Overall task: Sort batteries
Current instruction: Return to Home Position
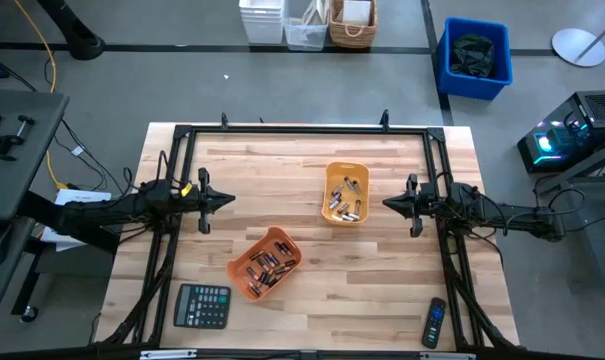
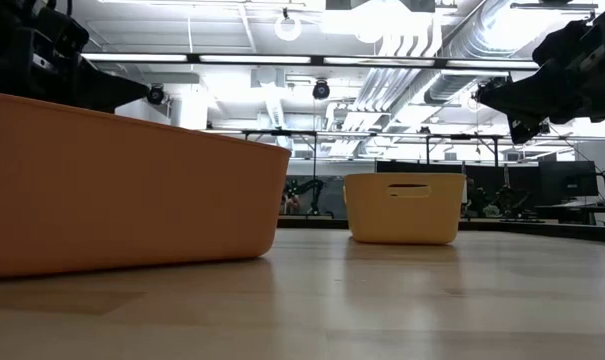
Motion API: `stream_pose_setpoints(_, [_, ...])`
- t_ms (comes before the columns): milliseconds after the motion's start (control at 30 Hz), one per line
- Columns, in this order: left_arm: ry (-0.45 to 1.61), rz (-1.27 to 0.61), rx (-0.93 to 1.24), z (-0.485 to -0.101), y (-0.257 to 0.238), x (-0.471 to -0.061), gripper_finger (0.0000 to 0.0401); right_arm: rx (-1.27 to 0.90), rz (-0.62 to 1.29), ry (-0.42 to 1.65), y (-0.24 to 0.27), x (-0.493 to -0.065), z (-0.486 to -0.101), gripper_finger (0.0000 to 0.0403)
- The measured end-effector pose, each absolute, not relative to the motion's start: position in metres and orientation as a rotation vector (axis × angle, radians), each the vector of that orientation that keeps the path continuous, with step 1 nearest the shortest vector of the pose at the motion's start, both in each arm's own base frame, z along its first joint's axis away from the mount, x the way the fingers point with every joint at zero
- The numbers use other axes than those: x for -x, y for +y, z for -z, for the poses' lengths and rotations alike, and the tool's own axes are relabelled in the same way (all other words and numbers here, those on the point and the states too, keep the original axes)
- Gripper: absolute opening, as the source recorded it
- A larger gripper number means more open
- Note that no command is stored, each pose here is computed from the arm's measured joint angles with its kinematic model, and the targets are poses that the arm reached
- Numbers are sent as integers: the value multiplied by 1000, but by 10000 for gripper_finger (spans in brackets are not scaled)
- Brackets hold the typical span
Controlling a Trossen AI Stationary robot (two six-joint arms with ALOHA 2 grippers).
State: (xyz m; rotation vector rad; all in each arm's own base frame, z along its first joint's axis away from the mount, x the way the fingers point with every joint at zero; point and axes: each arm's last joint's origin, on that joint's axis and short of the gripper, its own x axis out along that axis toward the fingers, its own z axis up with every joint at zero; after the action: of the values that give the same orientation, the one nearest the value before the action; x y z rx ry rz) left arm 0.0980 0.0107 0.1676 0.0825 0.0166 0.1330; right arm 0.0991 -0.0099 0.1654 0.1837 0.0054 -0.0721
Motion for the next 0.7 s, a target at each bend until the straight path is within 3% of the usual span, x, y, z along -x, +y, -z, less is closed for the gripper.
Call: stream_pose_setpoints(700, [24,-134,-82,-167,11,-98,1,-184,75,6,-10,-99,-165,0])
